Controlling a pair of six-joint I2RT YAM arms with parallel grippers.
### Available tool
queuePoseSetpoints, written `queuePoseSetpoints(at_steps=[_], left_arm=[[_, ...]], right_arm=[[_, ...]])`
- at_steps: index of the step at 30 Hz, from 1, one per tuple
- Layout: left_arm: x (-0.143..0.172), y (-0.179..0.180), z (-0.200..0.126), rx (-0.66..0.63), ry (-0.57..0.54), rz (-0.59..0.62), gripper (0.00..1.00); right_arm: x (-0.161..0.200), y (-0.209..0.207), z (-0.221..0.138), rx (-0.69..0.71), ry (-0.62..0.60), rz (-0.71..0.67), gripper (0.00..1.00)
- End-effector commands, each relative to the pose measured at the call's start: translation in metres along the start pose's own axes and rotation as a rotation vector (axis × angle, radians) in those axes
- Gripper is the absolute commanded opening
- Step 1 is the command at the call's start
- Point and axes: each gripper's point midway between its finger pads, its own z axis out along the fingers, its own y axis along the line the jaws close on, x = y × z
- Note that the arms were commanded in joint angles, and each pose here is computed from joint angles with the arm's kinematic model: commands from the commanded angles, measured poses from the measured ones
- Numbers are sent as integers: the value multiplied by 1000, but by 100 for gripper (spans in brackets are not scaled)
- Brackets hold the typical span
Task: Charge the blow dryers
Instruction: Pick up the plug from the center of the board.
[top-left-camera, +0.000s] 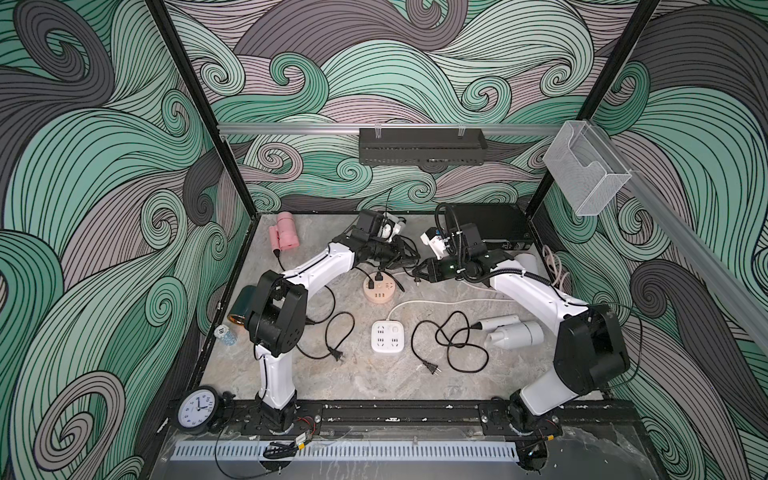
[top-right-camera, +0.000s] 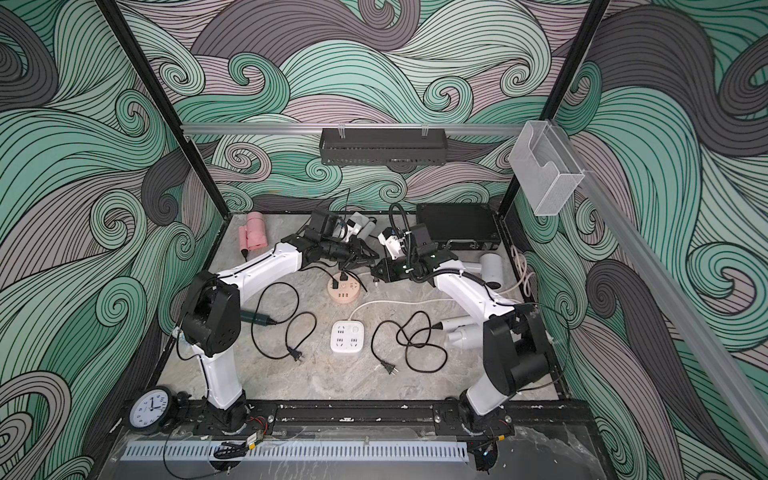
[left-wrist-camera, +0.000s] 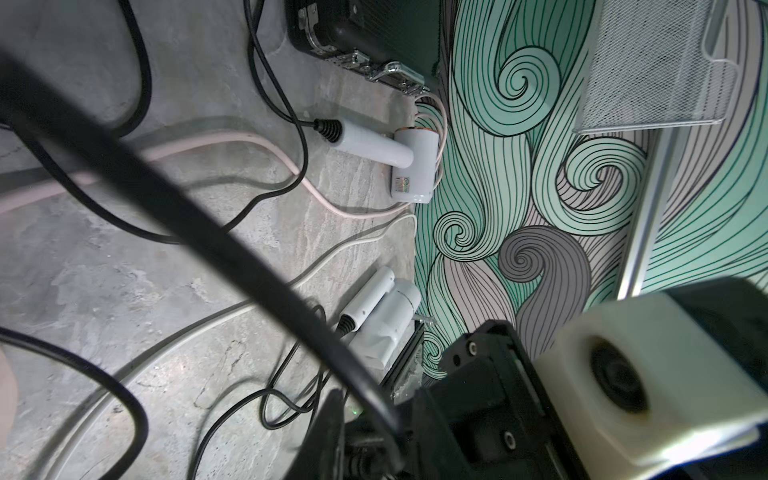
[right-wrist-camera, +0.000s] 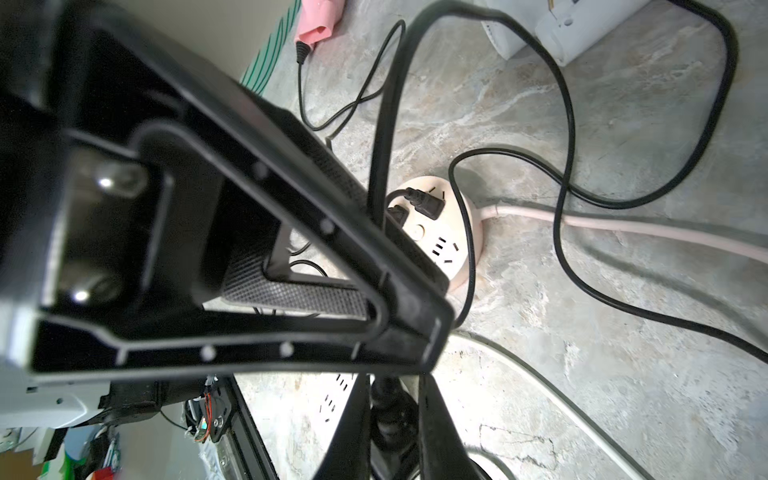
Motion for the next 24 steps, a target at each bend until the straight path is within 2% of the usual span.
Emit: queuePoseSetpoints(at_steps=[1, 4, 6, 9, 13, 18, 24], left_arm=[[-4, -20, -7, 61, -8, 35, 22], [-6, -24, -6, 86, -10, 34, 8], [-7, -26, -5, 101, -9, 27, 2], [-7, -24, -4, 90, -7, 16, 0], [-5, -16, -6, 11, -9, 24, 0], [-1, -10, -6, -78, -15, 58, 0], [-1, -4, -4, -136, -17, 66, 0]], right_arm=[[-5, 14, 0, -88, -21, -12, 7], [-3, 15, 3, -113, -9, -2, 8], [0, 15, 6, -138, 6, 14, 10], [-2, 12, 7, -138, 9, 39, 26], [-9, 12, -3, -114, -15, 42, 43], [-9, 13, -9, -91, 12, 66, 44], [-2, 2, -16, 45, 61, 46, 41]])
